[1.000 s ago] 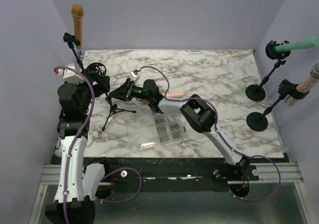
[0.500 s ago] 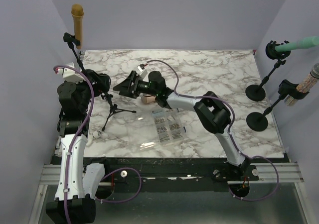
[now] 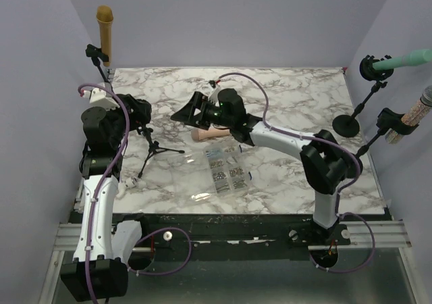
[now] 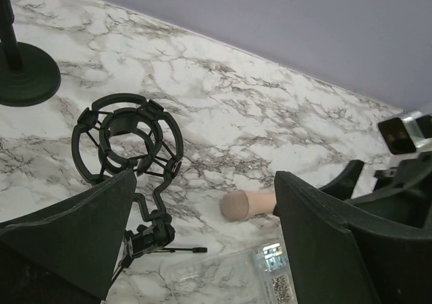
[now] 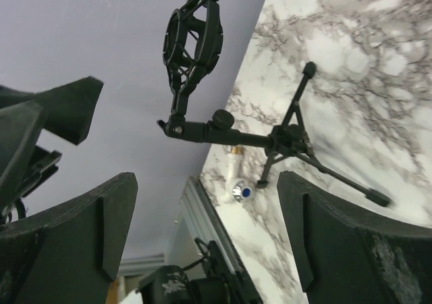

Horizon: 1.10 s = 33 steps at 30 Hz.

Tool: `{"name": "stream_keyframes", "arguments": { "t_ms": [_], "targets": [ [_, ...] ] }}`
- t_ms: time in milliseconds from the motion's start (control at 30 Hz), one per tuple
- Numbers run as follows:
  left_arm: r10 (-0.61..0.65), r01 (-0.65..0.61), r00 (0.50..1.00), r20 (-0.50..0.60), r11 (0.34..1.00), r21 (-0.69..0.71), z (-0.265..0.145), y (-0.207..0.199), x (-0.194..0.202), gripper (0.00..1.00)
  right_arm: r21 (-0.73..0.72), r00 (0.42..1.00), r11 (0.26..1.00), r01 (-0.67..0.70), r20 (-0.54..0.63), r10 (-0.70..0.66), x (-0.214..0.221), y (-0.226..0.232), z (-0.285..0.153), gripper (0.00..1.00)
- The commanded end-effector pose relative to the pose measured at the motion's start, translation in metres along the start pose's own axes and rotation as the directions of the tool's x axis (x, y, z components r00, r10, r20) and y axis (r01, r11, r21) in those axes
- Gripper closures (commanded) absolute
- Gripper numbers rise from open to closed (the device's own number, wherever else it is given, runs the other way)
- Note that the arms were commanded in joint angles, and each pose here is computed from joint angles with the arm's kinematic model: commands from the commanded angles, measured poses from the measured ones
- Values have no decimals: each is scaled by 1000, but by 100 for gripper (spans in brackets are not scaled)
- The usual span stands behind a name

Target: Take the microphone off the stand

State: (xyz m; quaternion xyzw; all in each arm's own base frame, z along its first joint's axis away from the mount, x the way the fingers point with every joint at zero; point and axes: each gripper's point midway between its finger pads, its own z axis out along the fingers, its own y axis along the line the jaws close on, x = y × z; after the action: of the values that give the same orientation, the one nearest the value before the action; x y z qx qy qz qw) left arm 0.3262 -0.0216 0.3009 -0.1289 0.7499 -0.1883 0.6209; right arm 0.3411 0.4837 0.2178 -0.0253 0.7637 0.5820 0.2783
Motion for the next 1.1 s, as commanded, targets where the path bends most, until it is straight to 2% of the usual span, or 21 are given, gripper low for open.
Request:
{"name": "stream_keyframes", "arguments": {
  "t_ms": [0,200,367,500,633,733,867,1000,1067],
  "targets": [
    [17,-17,1000,-23,1000,-4,3,1,8,15,119,981,975,185,42,-192,-19,6,-44,6],
    [29,-29,998,-50,1000,5,9,0,19,15,266,912,885,382,46,-407,-29,9,-111,4],
    [35,-35,999,-41,999,-14,11,5,21,15,502,846,736,454,17,-533,-39,-23,-174,3],
    [11,-11,999,-32,1000,-2,12,1,18,9,546,810,675,497,-13,-586,-33,-31,-206,2],
    [-12,12,1000,-8,998,55,10,-18,-7,6,526,795,672,522,-15,-606,-25,-33,-217,1],
    [-33,29,998,52,997,78,8,-21,-35,4,496,791,681,538,-17,-612,-19,-32,-217,0],
    [-64,44,985,162,991,127,7,-19,-79,1,391,801,739,548,9,-599,-7,-15,-212,0],
    [59,-96,938,340,991,92,11,-17,-128,1,261,821,799,541,40,-569,9,4,-209,0],
    [151,-194,885,441,980,52,12,-14,-150,1,228,822,811,538,70,-565,9,12,-210,0]
  ]
}}
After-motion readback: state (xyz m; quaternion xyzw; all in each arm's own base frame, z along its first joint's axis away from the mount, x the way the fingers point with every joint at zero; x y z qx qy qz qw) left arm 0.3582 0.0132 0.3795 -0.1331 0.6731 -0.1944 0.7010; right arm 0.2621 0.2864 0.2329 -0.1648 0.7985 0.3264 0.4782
